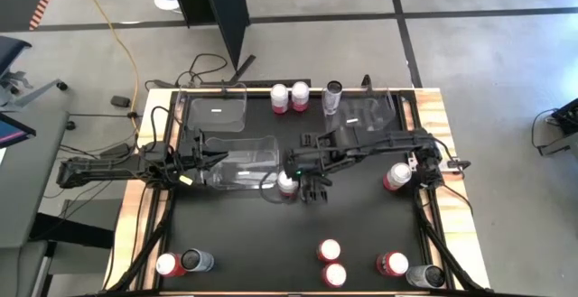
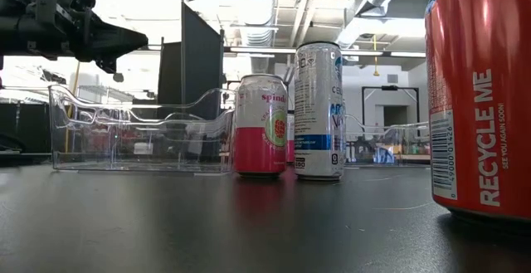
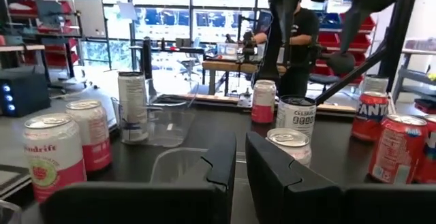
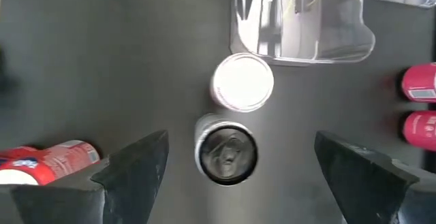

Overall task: Sort soda cans
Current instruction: Put the top white-blue soda can into the top right transparent bin

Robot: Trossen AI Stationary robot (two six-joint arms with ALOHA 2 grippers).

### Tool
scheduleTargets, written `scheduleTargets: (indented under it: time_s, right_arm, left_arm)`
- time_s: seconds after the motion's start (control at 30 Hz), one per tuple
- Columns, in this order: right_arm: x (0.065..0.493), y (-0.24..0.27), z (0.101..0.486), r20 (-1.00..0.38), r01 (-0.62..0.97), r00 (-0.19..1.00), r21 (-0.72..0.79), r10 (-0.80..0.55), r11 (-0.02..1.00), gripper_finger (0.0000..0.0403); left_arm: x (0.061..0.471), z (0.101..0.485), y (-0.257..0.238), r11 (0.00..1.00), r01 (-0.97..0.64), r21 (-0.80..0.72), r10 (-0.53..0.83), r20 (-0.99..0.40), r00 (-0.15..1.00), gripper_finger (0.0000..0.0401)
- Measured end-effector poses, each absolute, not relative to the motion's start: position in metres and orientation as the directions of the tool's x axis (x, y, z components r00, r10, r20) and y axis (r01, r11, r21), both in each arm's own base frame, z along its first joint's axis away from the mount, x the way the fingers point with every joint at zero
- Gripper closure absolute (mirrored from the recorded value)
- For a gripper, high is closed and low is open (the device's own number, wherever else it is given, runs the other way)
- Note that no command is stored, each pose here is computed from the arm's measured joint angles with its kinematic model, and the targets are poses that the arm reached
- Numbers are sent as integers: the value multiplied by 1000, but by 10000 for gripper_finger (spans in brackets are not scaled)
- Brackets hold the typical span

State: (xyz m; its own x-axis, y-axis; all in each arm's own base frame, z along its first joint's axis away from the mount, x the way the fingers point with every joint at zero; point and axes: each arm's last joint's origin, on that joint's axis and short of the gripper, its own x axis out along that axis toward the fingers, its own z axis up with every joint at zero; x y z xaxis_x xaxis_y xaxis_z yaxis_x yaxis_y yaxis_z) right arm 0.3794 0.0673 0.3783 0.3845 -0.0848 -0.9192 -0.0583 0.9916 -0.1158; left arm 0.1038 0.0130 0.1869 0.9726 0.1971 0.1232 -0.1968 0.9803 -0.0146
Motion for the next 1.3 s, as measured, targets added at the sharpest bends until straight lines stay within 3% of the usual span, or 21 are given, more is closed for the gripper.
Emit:
scheduleTargets:
  time_s: [0.17, 0.37, 0.83, 1.3]
  right_arm:
    - [380, 77, 366, -934, -42, 349, -104, -83, 994, 24]
    - [381, 76, 351, -950, -5, 298, -98, -92, 995, 39]
    - [385, 70, 344, -962, 0, 267, -57, -55, 998, 47]
    - [392, 45, 287, -987, 47, 137, -76, -82, 996, 32]
  left_arm:
    - [103, 186, 15, 962, -273, -26, 274, 116, 955, 369]
    - [104, 187, 13, 979, -196, -50, 201, 120, 972, 369]
    - [104, 185, 13, 977, -196, -84, 204, 100, 974, 373]
    - [104, 182, 13, 978, -203, -57, 207, 78, 975, 373]
